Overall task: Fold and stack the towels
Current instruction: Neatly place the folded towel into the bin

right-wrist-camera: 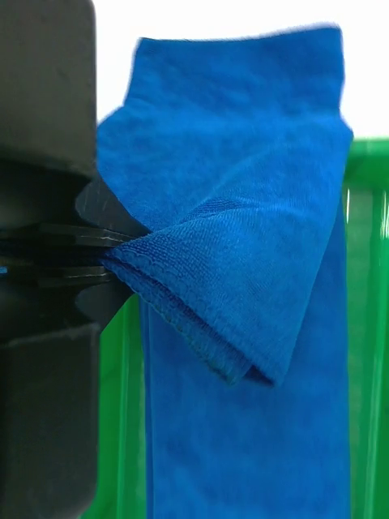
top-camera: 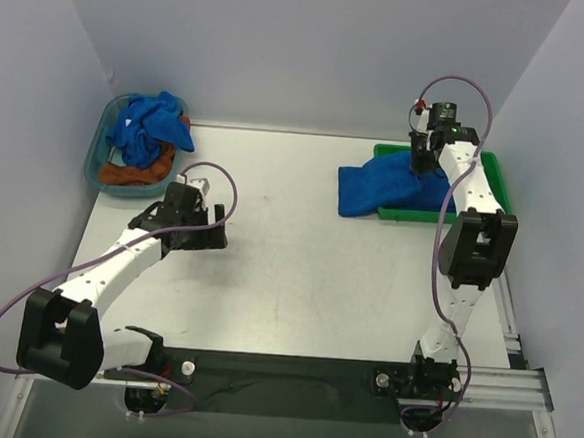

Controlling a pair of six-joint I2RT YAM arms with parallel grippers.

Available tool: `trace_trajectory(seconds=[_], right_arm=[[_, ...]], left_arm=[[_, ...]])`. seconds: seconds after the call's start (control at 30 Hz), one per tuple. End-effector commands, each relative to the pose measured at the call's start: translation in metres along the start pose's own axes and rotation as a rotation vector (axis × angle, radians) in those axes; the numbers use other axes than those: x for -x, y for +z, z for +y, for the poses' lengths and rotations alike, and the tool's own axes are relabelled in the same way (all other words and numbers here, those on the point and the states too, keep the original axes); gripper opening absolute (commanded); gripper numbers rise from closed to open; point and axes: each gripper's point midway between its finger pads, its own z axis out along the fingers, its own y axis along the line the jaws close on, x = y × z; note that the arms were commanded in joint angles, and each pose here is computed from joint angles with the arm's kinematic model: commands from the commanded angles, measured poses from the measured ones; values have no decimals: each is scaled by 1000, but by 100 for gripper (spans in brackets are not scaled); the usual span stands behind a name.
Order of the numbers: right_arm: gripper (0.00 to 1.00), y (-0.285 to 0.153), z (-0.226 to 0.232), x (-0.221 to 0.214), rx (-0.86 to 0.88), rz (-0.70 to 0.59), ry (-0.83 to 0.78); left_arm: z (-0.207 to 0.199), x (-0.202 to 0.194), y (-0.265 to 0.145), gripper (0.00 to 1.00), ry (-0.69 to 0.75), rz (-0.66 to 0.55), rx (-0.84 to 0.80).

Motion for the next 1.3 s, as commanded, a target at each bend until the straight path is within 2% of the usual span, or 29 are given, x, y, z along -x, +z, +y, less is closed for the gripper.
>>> trace_trajectory(seconds=[0.0,0.33,0.6,1.27], right_arm=[[0,-11,-39,11,-104,-1,-63],[0,-11,-76,10,-168,-5,9],[0,-14,-115,29,-263,-93,65],[0,12,-145,13,-302,-79,136]], left_arm=[[-4,13,3,97,10,-42,-23],[-2,7,9,97,10,-15,-12],[-1,4,14,97,11,8,-7],[2,-1,21,98,18,37,7]])
